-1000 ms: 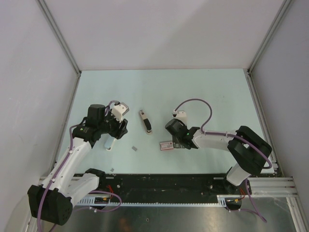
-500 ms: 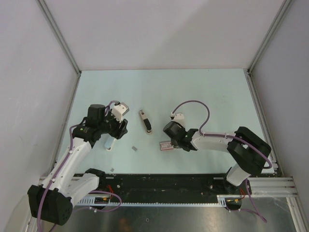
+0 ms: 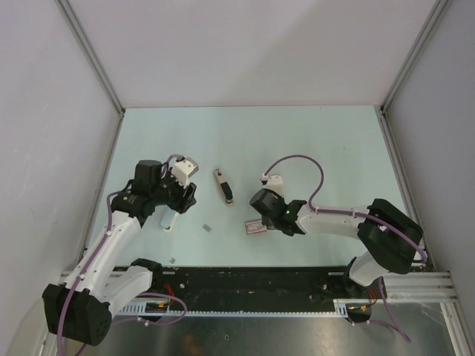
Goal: Unload the staples from the stapler
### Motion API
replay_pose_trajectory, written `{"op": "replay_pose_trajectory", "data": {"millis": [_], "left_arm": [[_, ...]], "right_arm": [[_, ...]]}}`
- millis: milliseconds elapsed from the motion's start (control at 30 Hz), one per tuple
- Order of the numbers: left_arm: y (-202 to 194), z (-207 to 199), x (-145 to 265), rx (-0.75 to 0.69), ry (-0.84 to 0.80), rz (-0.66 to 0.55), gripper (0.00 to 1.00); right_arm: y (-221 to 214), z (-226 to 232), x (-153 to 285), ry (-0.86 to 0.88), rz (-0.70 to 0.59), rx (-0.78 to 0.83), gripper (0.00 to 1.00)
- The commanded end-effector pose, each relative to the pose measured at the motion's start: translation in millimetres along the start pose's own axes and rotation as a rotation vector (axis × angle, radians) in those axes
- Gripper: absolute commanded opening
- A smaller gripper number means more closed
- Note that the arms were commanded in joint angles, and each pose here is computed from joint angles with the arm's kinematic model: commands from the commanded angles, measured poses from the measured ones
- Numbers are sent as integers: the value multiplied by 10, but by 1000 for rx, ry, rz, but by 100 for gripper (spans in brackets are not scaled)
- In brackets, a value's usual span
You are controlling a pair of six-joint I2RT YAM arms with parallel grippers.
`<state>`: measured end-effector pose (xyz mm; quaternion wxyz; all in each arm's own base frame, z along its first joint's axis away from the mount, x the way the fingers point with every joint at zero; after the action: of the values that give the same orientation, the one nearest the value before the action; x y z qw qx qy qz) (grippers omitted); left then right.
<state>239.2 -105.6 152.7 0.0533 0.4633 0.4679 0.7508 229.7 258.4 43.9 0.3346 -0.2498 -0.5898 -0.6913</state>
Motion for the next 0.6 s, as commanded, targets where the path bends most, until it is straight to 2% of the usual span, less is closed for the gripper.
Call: {"op": "replay_pose_trajectory", "data": {"millis": [0, 167, 333, 467, 567], "left_arm": [[1, -11, 12, -35, -9, -12, 59], [-103, -148, -50, -138, -79, 34, 61], [-376, -471, -164, -368, -229, 113, 62], [-466, -583, -180, -617, -308, 54, 63], [-456, -611, -212, -707, -347, 24, 66]], "right_arm": [[225, 48, 119, 31, -75, -47, 6], [382, -13, 197, 41, -93, -82, 20], [366, -97, 211, 42, -103, -73, 37], [318, -138, 242, 79, -118, -91, 47], [289, -177, 265, 101, -135, -109, 50]]}}
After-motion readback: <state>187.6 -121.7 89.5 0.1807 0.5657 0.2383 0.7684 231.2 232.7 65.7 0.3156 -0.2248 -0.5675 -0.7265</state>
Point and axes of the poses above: each gripper's point midway between its finger pads, its own x axis back along the fingers, its own z axis along the line the jaws close on, y = z × x, the point moved 1 cm from there along x, back along the fingers, and after that the axes turned 9 degrees about -x, right-handed, at the moved point
